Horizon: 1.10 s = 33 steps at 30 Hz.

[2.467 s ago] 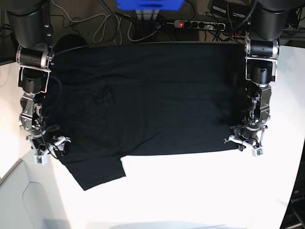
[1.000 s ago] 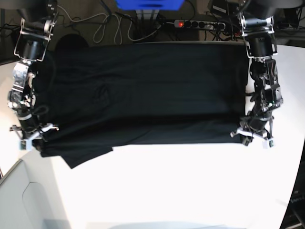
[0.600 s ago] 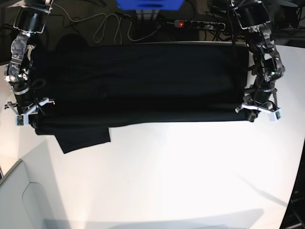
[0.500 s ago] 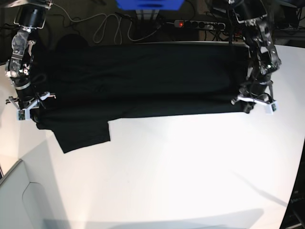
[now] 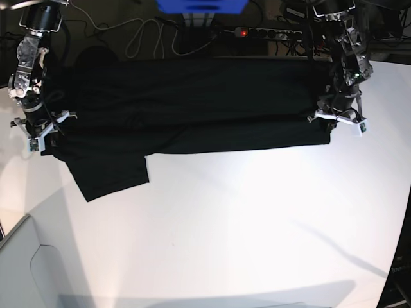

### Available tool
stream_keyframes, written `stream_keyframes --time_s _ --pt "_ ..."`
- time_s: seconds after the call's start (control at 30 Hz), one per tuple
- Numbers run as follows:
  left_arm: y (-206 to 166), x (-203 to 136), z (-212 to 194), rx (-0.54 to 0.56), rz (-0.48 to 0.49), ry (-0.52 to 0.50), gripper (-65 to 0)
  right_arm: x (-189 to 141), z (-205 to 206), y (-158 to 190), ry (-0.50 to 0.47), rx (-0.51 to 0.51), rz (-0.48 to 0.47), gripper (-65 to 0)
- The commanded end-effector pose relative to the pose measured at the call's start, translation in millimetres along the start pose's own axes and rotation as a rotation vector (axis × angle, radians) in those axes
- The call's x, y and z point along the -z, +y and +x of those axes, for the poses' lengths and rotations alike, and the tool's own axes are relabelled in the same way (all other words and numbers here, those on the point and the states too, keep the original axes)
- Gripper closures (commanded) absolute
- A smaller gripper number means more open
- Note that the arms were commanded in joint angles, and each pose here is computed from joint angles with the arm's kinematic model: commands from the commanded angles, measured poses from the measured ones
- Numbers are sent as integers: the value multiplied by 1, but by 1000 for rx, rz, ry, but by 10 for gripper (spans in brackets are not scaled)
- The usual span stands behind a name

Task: Fold the T-shirt properly
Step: 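Lift the side edges and fold them toward the shoulder edge, then regrasp the folded edge with the right gripper near the sleeve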

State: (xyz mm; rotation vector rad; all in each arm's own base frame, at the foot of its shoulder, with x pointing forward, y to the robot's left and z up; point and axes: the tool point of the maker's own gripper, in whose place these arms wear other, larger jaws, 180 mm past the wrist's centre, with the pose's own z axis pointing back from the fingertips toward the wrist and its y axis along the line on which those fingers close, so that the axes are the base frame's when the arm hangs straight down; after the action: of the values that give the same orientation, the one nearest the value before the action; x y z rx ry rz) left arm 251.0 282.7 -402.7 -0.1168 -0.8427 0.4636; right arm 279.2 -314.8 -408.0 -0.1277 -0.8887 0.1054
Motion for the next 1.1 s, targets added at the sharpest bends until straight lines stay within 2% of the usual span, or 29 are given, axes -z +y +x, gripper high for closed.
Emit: stream_keyframes --time_s 0.0,0.1,0.17,0.23,0.47,1.07 --pt "-1 -2 15 11 -5 -43 -47 -2 20 -12 -58 -11 -26 -194" --pt "0 -4 14 9 -1 -43 -192 -4 26 -11 -72 -18 -25 -335" --pt "1 -6 11 14 -1 -38 -250 -8 34 -10 -94 -31 -24 -394" --pt "-2 -7 15 21 -7 -51 -280 -11 44 -8 -117 -45 -24 -425" --pt "-3 -7 22 26 -8 -68 -280 -21 66 3 -180 -69 -16 -425" --pt "-18 0 42 19 -36 -108 -278 -21 73 3 -195 -70 -18 -425"
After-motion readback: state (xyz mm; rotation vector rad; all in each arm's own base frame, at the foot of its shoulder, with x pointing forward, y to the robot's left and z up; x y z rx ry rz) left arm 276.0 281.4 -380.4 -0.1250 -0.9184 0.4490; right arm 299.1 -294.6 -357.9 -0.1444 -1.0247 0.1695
